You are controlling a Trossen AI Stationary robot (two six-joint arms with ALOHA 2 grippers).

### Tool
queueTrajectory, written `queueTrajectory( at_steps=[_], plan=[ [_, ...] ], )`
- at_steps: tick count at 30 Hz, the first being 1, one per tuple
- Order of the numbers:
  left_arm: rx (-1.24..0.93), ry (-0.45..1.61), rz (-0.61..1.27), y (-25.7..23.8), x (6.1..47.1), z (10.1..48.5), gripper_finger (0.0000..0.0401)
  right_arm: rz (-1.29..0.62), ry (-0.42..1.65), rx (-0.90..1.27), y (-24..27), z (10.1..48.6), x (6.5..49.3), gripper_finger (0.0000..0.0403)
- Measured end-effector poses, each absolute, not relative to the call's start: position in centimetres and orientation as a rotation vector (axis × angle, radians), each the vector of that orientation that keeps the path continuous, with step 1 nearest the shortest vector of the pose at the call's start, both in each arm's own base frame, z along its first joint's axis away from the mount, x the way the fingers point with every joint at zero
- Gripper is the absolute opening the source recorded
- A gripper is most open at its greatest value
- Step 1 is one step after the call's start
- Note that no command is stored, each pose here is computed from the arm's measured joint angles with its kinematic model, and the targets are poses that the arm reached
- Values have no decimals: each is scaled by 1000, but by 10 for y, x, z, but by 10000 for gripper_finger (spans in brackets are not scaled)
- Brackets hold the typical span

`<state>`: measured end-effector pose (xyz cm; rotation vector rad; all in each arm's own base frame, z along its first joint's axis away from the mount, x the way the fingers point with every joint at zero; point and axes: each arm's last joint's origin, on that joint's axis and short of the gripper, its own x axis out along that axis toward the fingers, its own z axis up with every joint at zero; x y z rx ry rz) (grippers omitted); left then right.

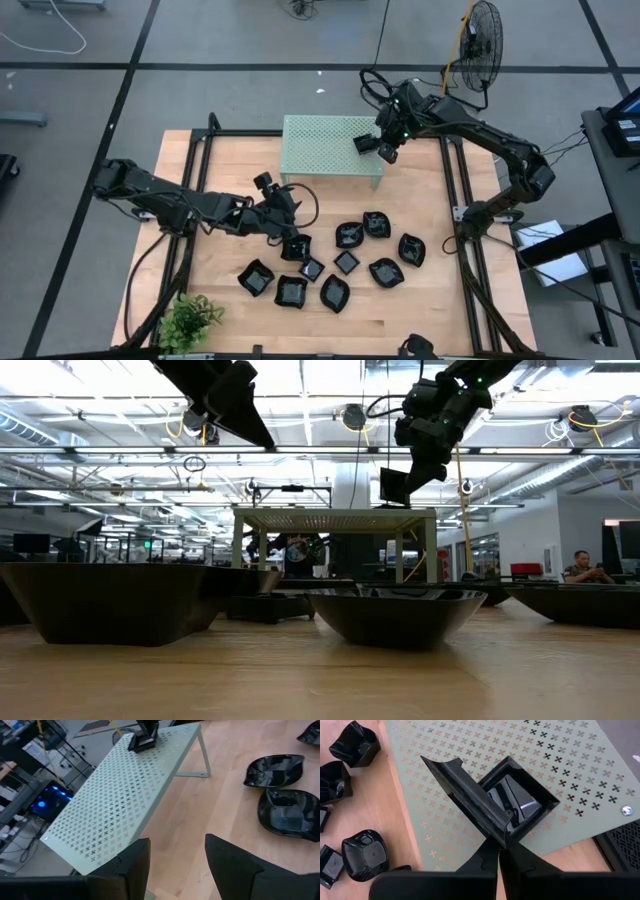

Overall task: Pick & Place Mini shaped plates
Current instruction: Stack the black square plate on top of the other black square plates on the shelf

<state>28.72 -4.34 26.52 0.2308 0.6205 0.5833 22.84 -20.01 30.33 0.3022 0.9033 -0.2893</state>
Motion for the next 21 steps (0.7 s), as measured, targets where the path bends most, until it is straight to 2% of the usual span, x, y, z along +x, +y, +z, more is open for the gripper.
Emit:
queueTrajectory(
  at_steps=[5, 15, 21],
  plan=[
    [227, 623, 574, -44, 287, 265, 191, -286, 906, 285, -201, 303, 228, 11],
    [227, 623, 573, -44, 287, 265, 191, -300, 861, 252, -204, 306, 231, 58],
    [227, 623, 573, -44, 287, 265, 191, -450, 871, 192, -210, 308, 232, 79]
  ],
)
